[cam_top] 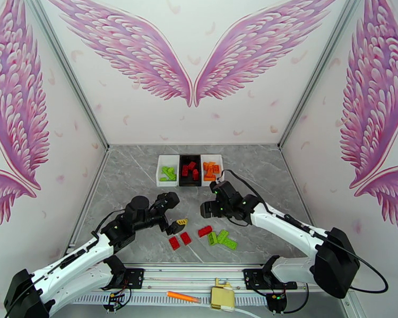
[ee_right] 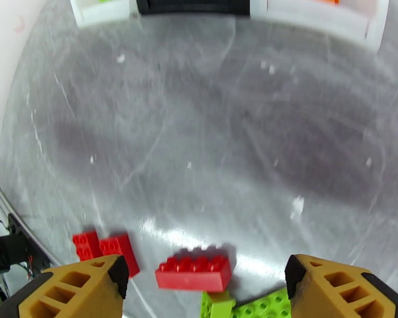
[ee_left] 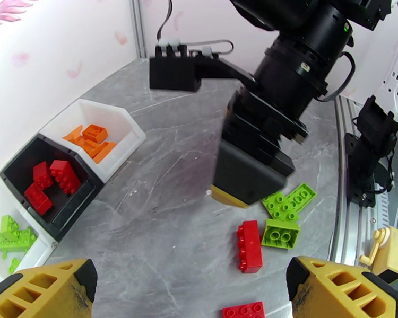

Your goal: Sort the legos into containers by color

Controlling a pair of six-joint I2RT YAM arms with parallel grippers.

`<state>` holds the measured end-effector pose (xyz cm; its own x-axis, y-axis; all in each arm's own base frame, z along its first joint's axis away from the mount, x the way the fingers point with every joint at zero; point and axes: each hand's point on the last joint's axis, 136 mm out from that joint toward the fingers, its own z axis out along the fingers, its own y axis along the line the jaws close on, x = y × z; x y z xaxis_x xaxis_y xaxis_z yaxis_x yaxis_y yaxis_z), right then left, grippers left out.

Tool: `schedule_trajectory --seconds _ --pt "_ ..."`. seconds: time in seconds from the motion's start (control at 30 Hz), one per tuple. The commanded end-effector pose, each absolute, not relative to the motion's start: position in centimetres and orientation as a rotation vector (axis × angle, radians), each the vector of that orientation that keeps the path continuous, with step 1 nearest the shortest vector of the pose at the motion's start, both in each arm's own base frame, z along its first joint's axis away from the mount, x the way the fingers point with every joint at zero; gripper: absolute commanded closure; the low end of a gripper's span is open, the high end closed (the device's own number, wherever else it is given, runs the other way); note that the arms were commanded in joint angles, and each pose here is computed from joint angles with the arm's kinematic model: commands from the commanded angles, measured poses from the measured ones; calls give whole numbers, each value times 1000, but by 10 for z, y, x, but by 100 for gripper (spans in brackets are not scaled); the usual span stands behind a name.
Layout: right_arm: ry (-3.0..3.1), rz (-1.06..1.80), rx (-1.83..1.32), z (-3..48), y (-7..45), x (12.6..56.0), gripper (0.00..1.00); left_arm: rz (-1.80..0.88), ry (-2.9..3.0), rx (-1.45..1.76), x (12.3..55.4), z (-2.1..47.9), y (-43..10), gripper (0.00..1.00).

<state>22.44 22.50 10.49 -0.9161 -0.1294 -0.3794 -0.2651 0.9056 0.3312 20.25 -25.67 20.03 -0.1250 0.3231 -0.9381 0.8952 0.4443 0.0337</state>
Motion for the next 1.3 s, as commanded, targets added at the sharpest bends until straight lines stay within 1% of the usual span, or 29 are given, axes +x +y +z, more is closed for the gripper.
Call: schedule_trajectory --seconds 0.0,0.13,0.33,0.5,0.67,0.77,1.27 --pt "2847 579 -318 87 225 188 25 -715 1675 1119 196 188 -256 1" --pt "2893 553 -420 74 229 173 30 -722 1677 1123 197 185 -258 1" --pt "2934 526 -436 57 231 169 37 -716 1679 1125 197 185 -257 1" --pt "2966 469 -421 46 225 167 40 -720 1673 1122 196 187 -258 1" --pt "2988 462 -411 36 223 164 42 -720 1665 1127 196 187 -258 1" --pt "2992 471 -400 33 224 163 44 -723 1662 1130 195 188 -258 1" --pt "2983 449 -369 31 223 167 69 -732 1656 1131 195 190 -259 1"
